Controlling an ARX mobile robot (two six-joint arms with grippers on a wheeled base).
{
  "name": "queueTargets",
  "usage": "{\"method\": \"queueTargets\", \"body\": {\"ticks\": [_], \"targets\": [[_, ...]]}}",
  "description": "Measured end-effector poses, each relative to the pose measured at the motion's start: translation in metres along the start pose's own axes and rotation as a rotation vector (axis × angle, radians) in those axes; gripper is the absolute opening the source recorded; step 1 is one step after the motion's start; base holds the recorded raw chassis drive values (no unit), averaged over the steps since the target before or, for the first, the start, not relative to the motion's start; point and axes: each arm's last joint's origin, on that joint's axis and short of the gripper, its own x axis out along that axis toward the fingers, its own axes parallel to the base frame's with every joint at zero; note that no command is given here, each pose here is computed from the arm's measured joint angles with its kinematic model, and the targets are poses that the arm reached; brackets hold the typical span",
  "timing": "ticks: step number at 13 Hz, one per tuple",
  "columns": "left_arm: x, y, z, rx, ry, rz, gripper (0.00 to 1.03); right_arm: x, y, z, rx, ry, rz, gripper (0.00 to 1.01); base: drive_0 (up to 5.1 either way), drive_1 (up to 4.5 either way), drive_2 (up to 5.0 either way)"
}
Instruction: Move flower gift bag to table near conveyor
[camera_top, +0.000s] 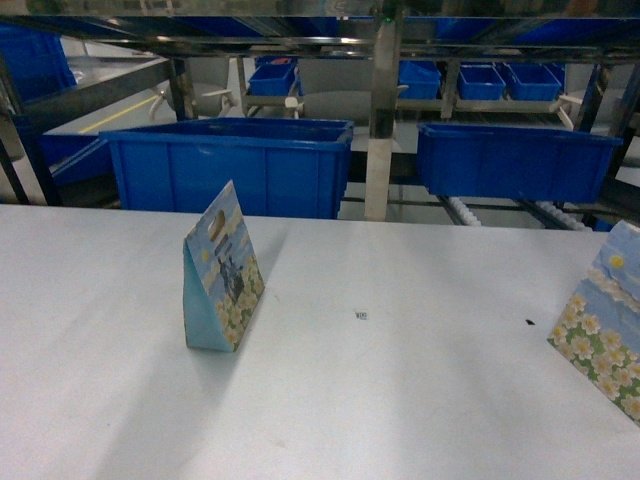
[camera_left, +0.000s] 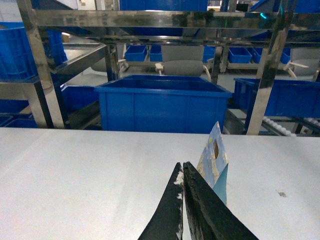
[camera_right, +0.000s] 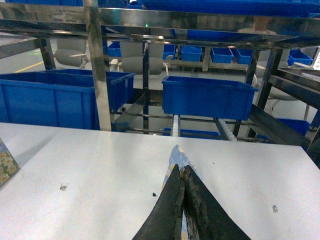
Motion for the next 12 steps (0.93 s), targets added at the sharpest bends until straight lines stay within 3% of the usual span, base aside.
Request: {"method": "queueTargets", "body": {"ticks": [4, 5, 7, 12], "targets": [[-0.020, 0.000, -0.011, 0.000, -0.027, 0.000, 0.02, -0.019, 0.000, -0.009, 0.000, 0.002, 0.000, 0.02, 0.0, 0.00, 0.0], [-0.023, 0.000, -0.016, 0.000, 0.008, 0.000, 0.02, -0.024, 0.000, -0.011, 0.000, 0.002, 0.000, 0.02, 0.0, 0.00, 0.0], [-0.030, 0.000, -0.012, 0.000, -0.012, 0.000, 0.02, -0.029, 0.000, -0.019, 0.000, -0.004, 0.000, 0.02, 0.0, 0.00, 0.0], [-0.043, 0.000, -0.009, 0.000, -0.022, 0.000, 0.02, -0.042, 0.000, -0.015, 0.000, -0.022, 0.000, 0.02, 0.0, 0.00, 0.0]]}}
